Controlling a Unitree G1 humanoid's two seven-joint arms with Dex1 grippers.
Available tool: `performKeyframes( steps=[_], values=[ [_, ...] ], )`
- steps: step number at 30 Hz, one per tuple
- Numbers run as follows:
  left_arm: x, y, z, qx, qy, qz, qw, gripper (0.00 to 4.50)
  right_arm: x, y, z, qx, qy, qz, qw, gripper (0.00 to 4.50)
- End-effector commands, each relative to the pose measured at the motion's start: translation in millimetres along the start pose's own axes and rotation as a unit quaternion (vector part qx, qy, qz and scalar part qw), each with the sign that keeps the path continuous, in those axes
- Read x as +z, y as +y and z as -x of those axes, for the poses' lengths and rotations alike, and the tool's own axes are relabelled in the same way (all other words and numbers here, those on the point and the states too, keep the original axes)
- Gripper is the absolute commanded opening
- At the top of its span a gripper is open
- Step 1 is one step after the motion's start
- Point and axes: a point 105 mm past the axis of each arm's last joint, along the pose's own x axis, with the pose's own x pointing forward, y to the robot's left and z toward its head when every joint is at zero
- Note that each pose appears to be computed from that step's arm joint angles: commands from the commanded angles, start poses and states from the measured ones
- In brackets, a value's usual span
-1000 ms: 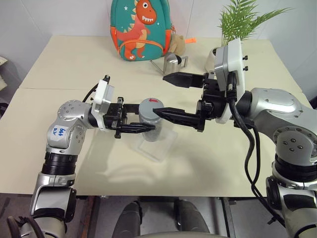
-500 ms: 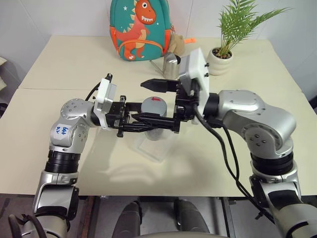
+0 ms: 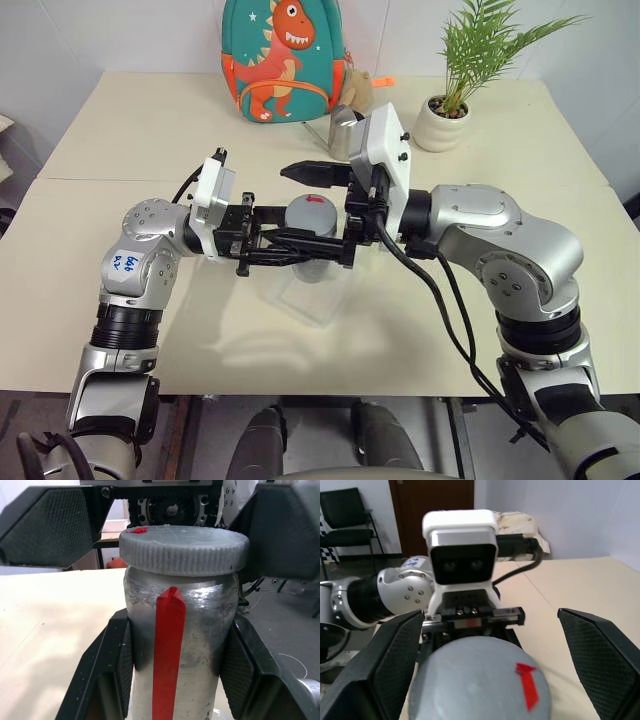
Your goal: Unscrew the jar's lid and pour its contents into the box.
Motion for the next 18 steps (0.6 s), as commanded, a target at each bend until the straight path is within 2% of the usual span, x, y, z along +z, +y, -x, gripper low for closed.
performKeyframes(
  steps=[1, 18],
  values=[
    [7, -1, -2, -0.007, -0.004, -0.023, 1.0, 1.94, 7, -5, 11, -0.024, -0.004, 0.023, 0.999, 4.48],
    [6, -1, -2, -0.009, -0.005, -0.018, 1.0, 1.94, 7, -13, 44, -0.065, 0.027, 0.023, 0.997, 4.48]
  ],
)
